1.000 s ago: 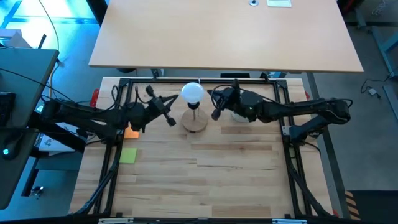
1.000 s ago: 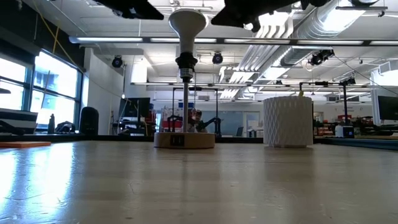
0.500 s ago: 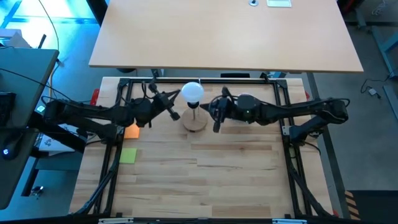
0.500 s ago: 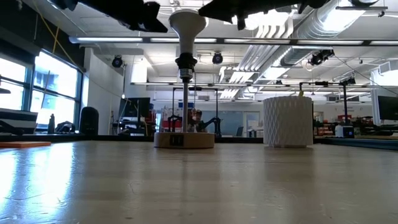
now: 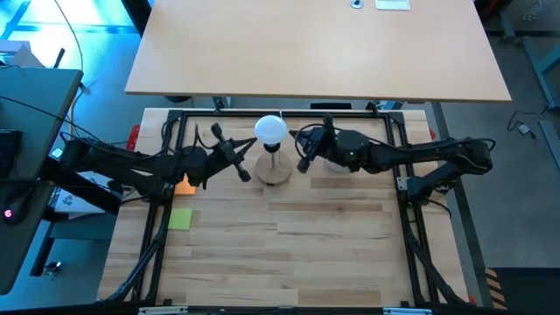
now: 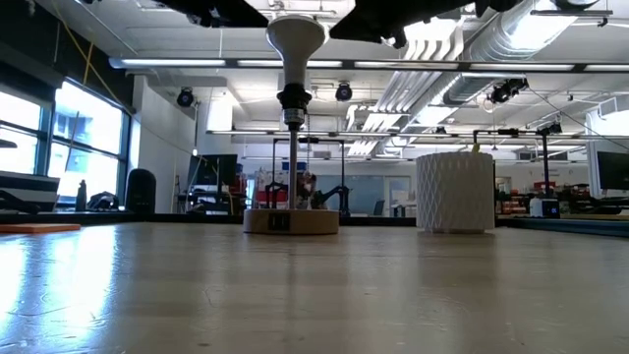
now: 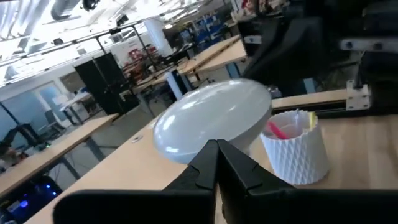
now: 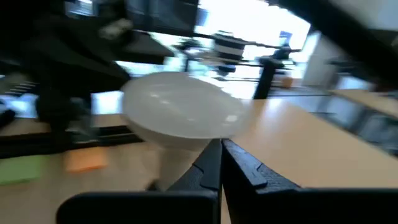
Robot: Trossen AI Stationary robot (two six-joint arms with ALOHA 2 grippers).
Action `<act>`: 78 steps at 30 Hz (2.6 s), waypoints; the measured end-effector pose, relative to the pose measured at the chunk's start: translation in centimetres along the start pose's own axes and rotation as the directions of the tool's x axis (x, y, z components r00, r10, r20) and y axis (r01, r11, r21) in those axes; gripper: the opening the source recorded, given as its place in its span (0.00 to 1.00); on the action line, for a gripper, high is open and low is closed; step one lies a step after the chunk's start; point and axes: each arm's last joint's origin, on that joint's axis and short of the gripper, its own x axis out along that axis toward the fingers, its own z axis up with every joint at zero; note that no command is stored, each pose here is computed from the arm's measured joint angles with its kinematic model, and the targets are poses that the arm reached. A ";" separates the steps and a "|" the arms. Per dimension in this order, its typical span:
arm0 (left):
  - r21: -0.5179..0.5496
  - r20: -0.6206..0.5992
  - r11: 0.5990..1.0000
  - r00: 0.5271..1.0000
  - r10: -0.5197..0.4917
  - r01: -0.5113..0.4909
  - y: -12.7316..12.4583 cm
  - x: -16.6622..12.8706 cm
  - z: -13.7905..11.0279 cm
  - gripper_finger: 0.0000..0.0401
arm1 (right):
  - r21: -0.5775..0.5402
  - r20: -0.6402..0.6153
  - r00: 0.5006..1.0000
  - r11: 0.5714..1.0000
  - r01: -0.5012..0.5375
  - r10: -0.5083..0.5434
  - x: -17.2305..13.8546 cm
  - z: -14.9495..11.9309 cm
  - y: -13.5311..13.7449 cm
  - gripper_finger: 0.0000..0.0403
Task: Screw lightbulb
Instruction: Insert the light bulb into the brown lamp
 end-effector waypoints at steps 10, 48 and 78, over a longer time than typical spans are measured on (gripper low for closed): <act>-0.020 -0.040 0.997 0.997 0.073 -0.073 2.2 1.7 -1.1 0.00 | 0.024 0.048 0.968 0.969 -0.247 0.246 -0.2 0.2 1.1 0.00; 0.067 -0.077 0.979 0.978 0.196 -0.191 1.9 1.7 -1.1 0.00 | 0.031 0.064 0.996 0.998 -0.057 0.055 -0.4 0.7 0.7 0.00; 0.078 -0.251 0.977 0.945 0.212 -0.198 2.2 1.4 -3.1 0.00 | -0.007 0.002 0.912 0.912 -0.411 0.411 -0.4 -0.3 1.1 0.00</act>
